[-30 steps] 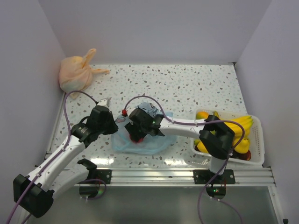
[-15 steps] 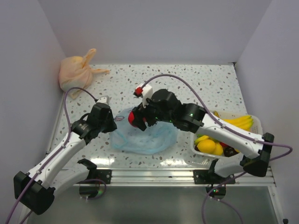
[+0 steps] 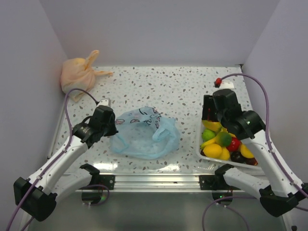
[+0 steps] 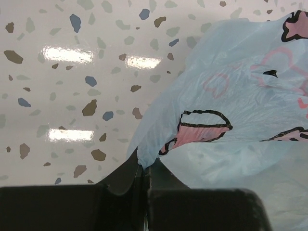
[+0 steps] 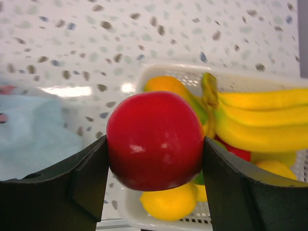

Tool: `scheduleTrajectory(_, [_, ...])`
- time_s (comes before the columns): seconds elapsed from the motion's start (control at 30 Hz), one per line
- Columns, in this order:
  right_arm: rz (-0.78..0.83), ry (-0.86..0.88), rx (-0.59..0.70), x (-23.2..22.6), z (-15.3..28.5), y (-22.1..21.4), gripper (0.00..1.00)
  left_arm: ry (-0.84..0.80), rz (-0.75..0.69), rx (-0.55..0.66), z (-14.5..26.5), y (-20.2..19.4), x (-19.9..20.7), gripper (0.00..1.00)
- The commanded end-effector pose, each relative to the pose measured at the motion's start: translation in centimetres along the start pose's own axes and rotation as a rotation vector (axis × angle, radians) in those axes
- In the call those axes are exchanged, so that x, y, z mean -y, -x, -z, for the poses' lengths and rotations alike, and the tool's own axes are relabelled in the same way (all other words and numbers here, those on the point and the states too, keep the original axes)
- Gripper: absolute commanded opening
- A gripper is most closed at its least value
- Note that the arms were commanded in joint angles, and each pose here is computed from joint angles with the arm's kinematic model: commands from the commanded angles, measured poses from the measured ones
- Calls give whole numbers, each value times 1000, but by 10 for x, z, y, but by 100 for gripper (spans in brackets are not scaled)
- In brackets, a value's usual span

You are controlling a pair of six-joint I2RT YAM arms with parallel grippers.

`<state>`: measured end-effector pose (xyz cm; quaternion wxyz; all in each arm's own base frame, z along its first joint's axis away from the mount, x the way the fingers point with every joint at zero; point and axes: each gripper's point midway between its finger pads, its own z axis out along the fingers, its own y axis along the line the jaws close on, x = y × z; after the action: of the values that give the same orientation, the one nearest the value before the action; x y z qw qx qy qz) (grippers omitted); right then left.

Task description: Untie the knot of the plastic bag and take out the fruit

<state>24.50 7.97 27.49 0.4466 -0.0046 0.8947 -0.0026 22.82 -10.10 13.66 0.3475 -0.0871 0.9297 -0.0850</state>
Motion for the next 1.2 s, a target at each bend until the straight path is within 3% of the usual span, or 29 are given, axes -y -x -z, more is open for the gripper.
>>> scheduleTrajectory(0.0, [-72, -195, -178, 50, -10, -50, 2, 35, -17, 41, 6, 17, -6, 0])
scheduleTrajectory(0.17, [-197, -169, -316, 61, -27, -89, 4, 62, -25, 35, 11, 18, -12, 0])
scheduleTrajectory(0.4, [-236, -35, -425, 33, -37, -114, 22, 47, -15, 74, 22, 24, -12, 0])
scheduleTrajectory(0.5, [-238, -23, -450, 31, -37, -122, 59, 52, -11, 87, 26, 26, -14, 0])
scheduleTrajectory(0.53, [-233, -7, -461, 28, -35, -124, 80, 60, -9, 88, 27, 26, -16, 0])
scheduleTrajectory(0.63, [-219, 5, -463, 28, -29, -124, 99, 72, -3, 105, 31, 29, -19, 0])
scheduleTrajectory(0.8, [-214, 37, -366, 29, -9, -93, 99, 70, 22, 136, 40, 32, -22, 3])
scheduleTrajectory(1.17, [-242, 30, 232, 62, 91, 11, 99, 35, 125, 249, 81, 33, -36, 40])
